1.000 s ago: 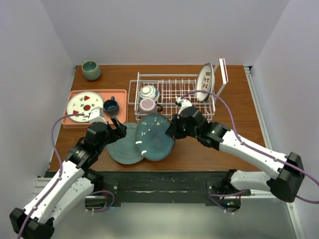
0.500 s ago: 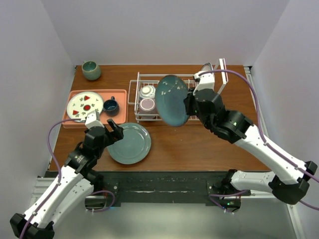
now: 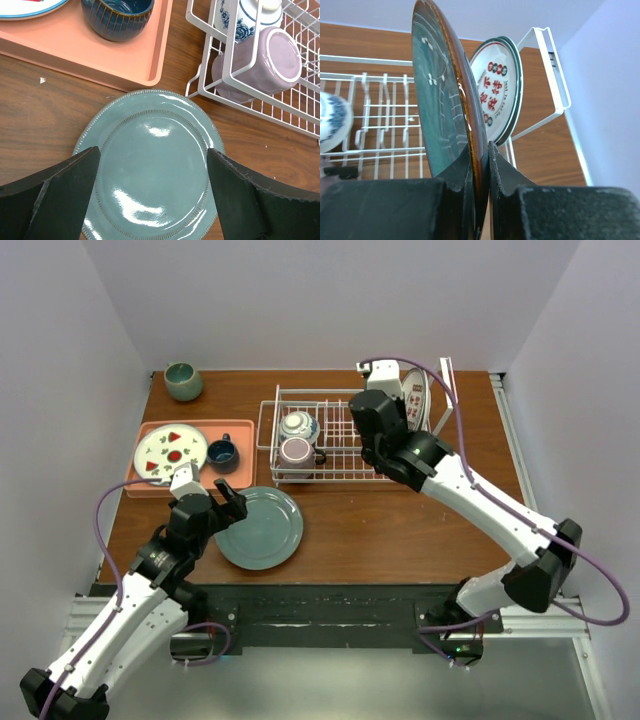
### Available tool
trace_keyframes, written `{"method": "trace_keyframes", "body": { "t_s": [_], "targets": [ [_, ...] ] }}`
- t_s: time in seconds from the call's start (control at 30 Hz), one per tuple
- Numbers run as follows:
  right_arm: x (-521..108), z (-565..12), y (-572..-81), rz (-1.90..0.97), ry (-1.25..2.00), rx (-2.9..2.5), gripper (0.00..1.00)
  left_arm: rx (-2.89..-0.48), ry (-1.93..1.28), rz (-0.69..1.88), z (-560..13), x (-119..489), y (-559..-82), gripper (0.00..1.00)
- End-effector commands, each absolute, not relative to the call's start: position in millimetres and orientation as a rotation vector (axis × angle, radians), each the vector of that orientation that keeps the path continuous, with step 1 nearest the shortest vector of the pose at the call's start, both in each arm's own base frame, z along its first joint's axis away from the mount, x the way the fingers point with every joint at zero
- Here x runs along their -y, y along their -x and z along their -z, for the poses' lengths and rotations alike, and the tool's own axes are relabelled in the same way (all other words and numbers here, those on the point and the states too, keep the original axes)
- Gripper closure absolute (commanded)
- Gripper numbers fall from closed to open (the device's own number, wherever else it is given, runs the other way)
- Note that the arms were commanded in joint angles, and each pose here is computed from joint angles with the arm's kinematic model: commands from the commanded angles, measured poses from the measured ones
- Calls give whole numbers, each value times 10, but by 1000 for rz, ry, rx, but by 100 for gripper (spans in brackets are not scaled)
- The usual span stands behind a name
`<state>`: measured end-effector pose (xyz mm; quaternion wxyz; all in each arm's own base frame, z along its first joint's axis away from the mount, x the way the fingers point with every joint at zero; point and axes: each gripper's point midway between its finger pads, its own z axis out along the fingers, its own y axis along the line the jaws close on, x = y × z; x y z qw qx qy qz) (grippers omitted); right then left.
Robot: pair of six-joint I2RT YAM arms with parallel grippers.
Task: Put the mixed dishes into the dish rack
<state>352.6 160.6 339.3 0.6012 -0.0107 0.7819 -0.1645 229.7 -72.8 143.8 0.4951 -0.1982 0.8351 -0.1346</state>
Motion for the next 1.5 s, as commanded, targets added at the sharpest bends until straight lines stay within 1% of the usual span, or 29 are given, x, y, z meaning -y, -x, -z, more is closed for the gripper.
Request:
{"method": "trace_keyframes", "body": {
  "t_s": [0.0, 0.2, 0.53, 0.83, 0.9, 0.93, 0.97, 1.0, 1.1, 1.17, 1.23, 1.47],
  "targets": [
    [-1341, -4021, -3719, 395, -230, -1638, 100, -1984, 513, 316, -1475, 697, -2359, 6],
    [-1235, -3726, -4094, 485, -238, -1677, 100, -1996, 511, 306, -1446, 698, -2360, 6],
    [-1313, -3345, -4555, 503, -221, -1731, 100, -2002, 516, 300, -1435, 693, -2358, 6],
    [-1267, -3028, -4748, 518, -224, -1786, 100, -2003, 518, 300, -1439, 694, -2360, 6],
    [-1247, -2991, -4783, 522, -224, -1793, 92, -2008, 520, 298, -1423, 691, -2356, 5],
    [-1232, -2956, -4790, 527, -221, -1803, 83, -2010, 520, 297, -1423, 691, -2355, 5],
    [-1209, -2935, -4804, 532, -225, -1807, 80, -2010, 518, 298, -1423, 695, -2354, 5],
    [-1204, -2921, -4806, 533, -225, -1811, 72, -2010, 520, 299, -1424, 695, -2355, 5],
    [-1156, -2907, -4812, 529, -236, -1819, 61, -2011, 519, 300, -1420, 697, -2352, 5],
    [-1129, -2893, -4813, 529, -243, -1823, 57, -2009, 519, 301, -1427, 698, -2353, 5],
    [-1115, -2897, -4809, 526, -244, -1824, 51, -2011, 519, 300, -1420, 697, -2352, 5],
    [-1121, -2966, -4776, 498, -245, -1824, 47, -2008, 520, 304, -1430, 701, -2353, 5]
  ]
}}
